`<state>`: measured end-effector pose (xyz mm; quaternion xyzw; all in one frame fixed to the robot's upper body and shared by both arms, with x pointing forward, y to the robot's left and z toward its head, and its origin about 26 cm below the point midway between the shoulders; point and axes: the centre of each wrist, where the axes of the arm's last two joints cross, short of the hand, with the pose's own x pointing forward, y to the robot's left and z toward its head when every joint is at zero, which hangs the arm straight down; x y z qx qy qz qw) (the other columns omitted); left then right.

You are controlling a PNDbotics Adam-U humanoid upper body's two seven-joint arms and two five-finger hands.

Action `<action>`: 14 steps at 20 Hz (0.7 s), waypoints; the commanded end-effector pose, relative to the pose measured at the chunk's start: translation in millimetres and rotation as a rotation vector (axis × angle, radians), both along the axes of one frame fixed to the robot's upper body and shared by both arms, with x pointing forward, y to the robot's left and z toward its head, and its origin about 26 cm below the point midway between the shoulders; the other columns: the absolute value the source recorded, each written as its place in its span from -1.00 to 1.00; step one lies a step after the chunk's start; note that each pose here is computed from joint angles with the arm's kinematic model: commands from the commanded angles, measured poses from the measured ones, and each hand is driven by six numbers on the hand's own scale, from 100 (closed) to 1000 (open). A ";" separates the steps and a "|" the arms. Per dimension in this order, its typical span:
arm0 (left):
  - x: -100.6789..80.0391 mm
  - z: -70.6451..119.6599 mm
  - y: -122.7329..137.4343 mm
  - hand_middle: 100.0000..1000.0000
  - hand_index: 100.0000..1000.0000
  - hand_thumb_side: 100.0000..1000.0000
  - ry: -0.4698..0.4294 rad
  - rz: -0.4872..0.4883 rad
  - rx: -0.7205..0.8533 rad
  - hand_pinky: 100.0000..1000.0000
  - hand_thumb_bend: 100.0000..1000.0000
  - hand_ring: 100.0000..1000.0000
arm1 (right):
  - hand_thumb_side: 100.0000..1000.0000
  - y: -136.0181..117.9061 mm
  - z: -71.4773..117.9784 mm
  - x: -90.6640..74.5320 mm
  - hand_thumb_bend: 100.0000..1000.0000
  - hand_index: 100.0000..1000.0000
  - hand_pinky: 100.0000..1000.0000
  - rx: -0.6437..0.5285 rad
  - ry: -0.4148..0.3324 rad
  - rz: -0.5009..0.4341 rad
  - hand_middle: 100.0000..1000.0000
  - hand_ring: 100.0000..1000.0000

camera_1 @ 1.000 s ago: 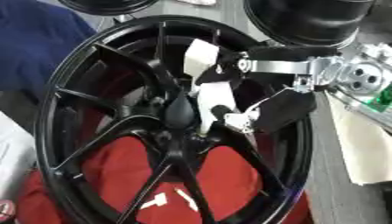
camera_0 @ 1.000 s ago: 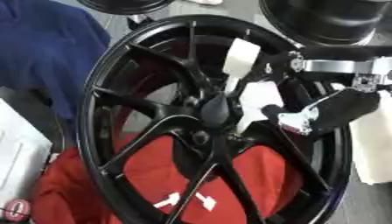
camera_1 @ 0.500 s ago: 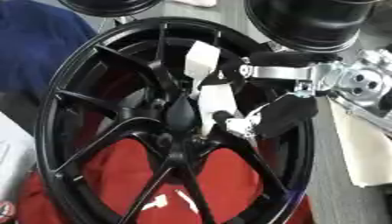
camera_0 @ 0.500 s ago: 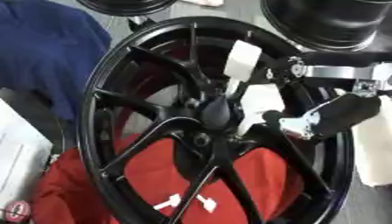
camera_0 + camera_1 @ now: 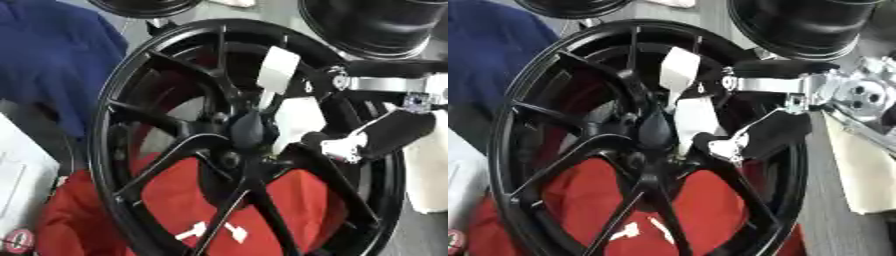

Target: Pull the pin out of the wheel hub.

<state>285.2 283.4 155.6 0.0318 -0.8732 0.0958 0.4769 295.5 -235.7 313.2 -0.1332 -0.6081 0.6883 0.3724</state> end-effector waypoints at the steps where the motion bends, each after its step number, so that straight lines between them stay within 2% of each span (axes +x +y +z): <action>1: -1.8 8.2 -0.8 0.22 0.32 0.49 -0.030 -0.009 0.018 0.52 -0.85 0.36 | -0.22 -4.1 10.3 -3.6 -0.92 0.74 0.59 -0.018 -0.040 -0.021 0.62 0.83; 9: -1.7 8.2 -1.4 0.22 0.32 0.50 -0.031 -0.011 0.018 0.52 -0.86 0.36 | -0.33 -3.1 9.1 -3.4 -0.95 0.67 0.55 -0.019 -0.038 -0.025 0.55 0.78; 14: -1.6 8.2 -1.8 0.22 0.32 0.50 -0.030 -0.013 0.018 0.52 -0.87 0.36 | -0.45 -2.6 8.6 -3.3 -0.87 0.67 0.56 -0.035 -0.042 -0.021 0.55 0.78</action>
